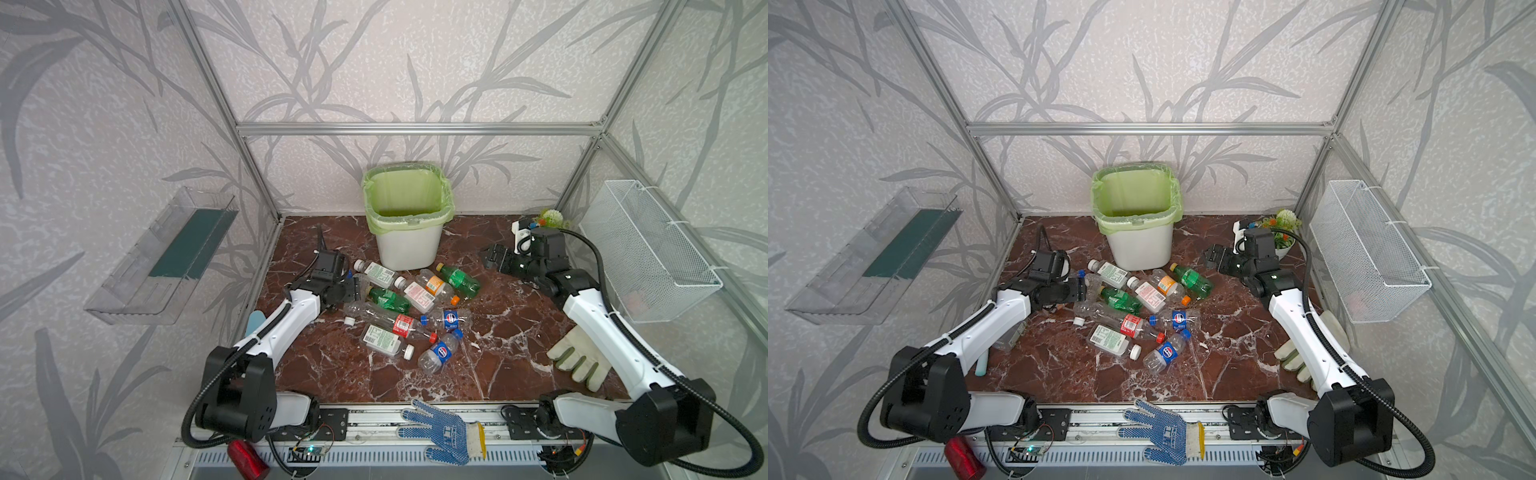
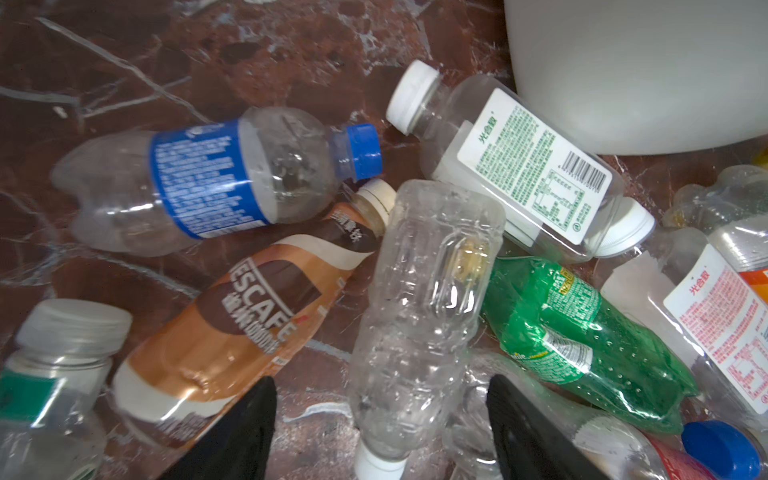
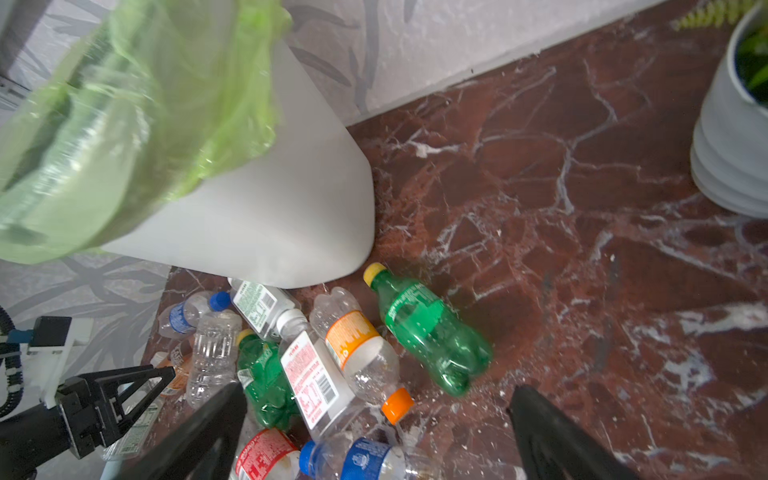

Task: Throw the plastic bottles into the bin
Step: 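Withdraw the right gripper from the bin while the left gripper lowers onto a clear bottle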

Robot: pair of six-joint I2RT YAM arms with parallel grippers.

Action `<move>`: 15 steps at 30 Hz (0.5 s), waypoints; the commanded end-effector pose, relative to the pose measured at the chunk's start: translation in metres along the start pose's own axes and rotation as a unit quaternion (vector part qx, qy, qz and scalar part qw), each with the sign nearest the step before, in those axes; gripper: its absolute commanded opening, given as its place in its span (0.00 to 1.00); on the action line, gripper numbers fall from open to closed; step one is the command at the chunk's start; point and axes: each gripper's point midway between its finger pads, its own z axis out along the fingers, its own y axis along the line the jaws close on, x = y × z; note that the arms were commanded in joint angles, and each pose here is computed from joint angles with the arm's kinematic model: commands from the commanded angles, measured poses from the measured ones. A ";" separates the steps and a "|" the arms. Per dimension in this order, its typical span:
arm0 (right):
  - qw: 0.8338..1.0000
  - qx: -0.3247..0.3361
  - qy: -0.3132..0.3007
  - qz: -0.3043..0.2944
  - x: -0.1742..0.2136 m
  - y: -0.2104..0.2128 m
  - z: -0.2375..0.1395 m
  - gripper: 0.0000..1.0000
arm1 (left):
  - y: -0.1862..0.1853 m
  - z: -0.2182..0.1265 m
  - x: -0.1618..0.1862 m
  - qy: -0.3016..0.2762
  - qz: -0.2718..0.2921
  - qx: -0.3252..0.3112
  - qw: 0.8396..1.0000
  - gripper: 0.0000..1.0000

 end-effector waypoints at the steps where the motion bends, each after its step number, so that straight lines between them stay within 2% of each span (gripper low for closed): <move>1: 1.000 -0.018 -0.007 0.003 0.006 -0.001 -0.005 0.99 | -0.014 0.002 -0.005 0.019 0.015 0.015 1.000 0.79; 7: 0.999 0.002 0.022 0.023 0.042 -0.029 0.003 0.99 | -0.015 0.024 -0.004 0.049 0.019 -0.002 0.999 0.74; 15: 0.998 0.006 0.021 0.056 0.054 -0.048 0.002 0.99 | -0.012 0.048 0.001 0.081 0.013 -0.022 0.996 0.71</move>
